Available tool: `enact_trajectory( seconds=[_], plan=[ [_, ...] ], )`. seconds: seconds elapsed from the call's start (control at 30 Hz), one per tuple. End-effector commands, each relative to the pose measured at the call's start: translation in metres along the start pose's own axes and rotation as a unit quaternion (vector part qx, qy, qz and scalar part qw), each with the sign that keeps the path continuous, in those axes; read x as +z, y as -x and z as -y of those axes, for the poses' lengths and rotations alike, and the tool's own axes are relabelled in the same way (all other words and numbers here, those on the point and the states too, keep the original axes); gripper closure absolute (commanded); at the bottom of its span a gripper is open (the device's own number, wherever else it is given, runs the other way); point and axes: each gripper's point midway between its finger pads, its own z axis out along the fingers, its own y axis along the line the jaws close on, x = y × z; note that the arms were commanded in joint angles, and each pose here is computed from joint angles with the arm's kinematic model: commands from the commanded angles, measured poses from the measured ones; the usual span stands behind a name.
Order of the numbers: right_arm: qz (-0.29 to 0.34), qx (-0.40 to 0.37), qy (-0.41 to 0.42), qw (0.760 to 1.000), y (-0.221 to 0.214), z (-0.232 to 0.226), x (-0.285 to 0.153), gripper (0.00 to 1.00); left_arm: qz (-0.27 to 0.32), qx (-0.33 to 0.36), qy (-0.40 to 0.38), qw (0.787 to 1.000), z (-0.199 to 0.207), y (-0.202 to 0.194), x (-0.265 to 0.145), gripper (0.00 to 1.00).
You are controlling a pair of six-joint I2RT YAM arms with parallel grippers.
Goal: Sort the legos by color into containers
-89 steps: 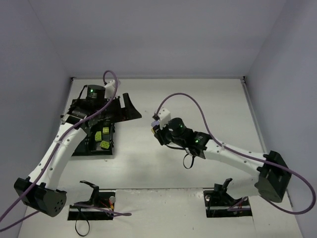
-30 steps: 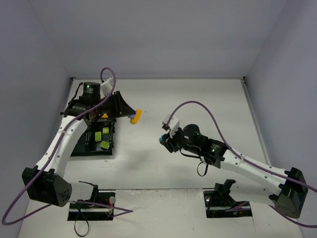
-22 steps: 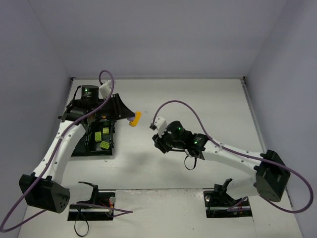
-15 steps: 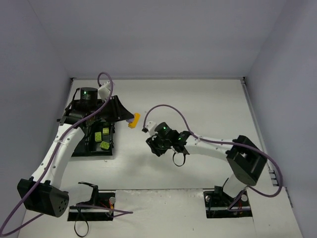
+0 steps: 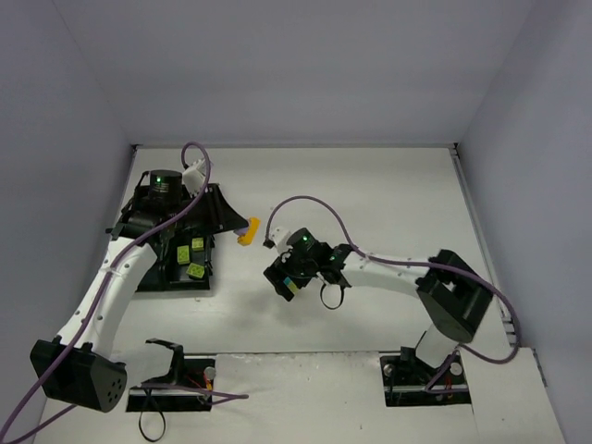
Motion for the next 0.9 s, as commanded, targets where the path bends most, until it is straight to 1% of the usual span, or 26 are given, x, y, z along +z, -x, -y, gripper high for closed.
enact_trajectory(
  seconds=[0.0, 0.03, 0.07, 0.3, 0.5, 0.6, 0.87],
  plan=[
    [0.136, -0.057, 0.013, 0.989, 0.067, -0.01, -0.054, 0.04, 0.029, 0.028, -0.022, 0.999, 0.014, 0.014, -0.009, 1.0],
    [0.151, -0.065, 0.012, 0.986, 0.073, -0.01, -0.063, 0.02, 0.028, 0.024, -0.027, 0.999, 0.017, 0.014, -0.009, 1.0],
    [0.18, -0.079, 0.008, 0.98, 0.085, -0.011, -0.081, 0.0, 0.028, 0.023, -0.033, 0.999, 0.02, 0.014, -0.009, 1.0],
    [0.268, -0.105, 0.0, 0.958, 0.131, -0.016, -0.14, 0.0, 0.014, 0.009, -0.08, 0.997, 0.043, 0.009, -0.006, 1.0],
    [0.301, -0.126, -0.007, 0.945, 0.159, -0.018, -0.162, 0.0, -0.002, 0.017, -0.099, 0.995, 0.064, 0.001, 0.001, 1.0],
    [0.306, -0.135, -0.014, 0.942, 0.166, -0.017, -0.164, 0.0, -0.01, 0.025, -0.105, 0.994, 0.072, -0.005, 0.007, 1.0],
    [0.322, -0.143, -0.002, 0.936, 0.182, -0.023, -0.173, 0.0, -0.009, 0.022, -0.107, 0.994, 0.077, -0.008, 0.018, 1.0]
  ],
)
